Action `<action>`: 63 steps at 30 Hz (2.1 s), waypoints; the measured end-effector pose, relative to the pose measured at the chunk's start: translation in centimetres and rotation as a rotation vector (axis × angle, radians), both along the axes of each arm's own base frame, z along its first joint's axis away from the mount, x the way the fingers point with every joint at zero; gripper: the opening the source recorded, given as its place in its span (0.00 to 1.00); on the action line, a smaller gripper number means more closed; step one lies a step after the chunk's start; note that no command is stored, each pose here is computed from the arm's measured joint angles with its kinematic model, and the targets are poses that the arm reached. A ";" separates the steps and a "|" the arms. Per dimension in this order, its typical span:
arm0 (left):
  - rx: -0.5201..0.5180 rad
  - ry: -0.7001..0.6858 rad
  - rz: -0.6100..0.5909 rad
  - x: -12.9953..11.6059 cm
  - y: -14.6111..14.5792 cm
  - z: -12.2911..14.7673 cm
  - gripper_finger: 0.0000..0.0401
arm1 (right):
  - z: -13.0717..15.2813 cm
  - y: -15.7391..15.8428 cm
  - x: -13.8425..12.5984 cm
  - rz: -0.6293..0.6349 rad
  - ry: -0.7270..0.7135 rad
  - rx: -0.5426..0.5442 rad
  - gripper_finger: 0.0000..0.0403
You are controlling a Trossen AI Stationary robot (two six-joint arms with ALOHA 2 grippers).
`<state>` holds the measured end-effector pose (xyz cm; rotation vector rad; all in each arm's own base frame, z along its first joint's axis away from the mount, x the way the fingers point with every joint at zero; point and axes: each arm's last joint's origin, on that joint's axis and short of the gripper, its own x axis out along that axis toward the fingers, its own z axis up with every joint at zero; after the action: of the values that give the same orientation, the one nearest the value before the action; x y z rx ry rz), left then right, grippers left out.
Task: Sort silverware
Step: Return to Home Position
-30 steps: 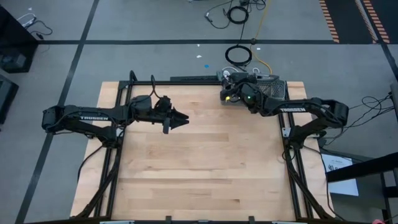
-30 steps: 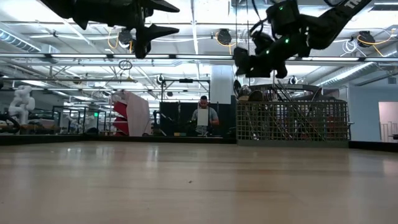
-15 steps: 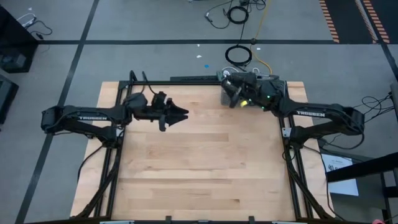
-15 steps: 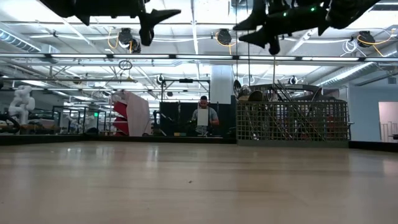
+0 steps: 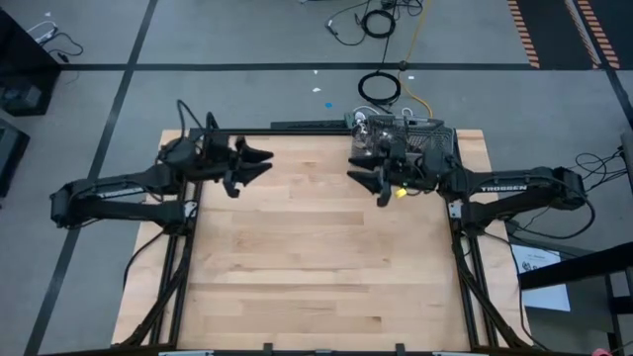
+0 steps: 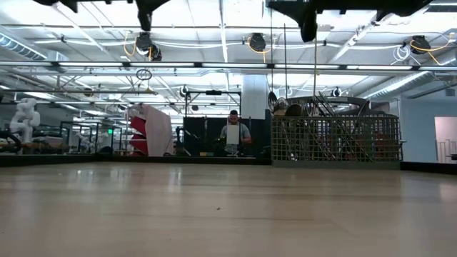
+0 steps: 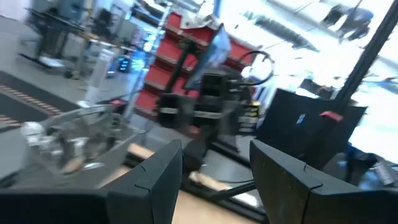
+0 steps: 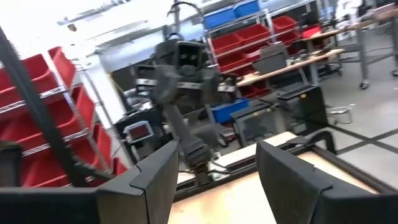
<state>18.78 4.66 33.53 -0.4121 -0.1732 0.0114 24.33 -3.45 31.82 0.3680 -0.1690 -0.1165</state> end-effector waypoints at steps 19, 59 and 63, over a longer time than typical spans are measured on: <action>0.049 0.089 0.195 -7.7 -1.5 -2.5 0.49 | -1.1 2.1 -2.8 0.083 0.293 -0.025 0.50; -0.097 0.053 0.245 -9.8 -2.0 -14.0 0.49 | -15.0 1.5 -11.7 -0.045 0.096 0.291 0.50; -0.118 0.079 0.245 -9.5 -1.9 -15.6 0.49 | -15.6 1.5 -11.7 -0.058 0.165 0.263 0.50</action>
<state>9.32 2.81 17.89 -0.5051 -0.1446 0.2791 12.65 -1.96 16.26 0.6133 -0.0008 -0.2270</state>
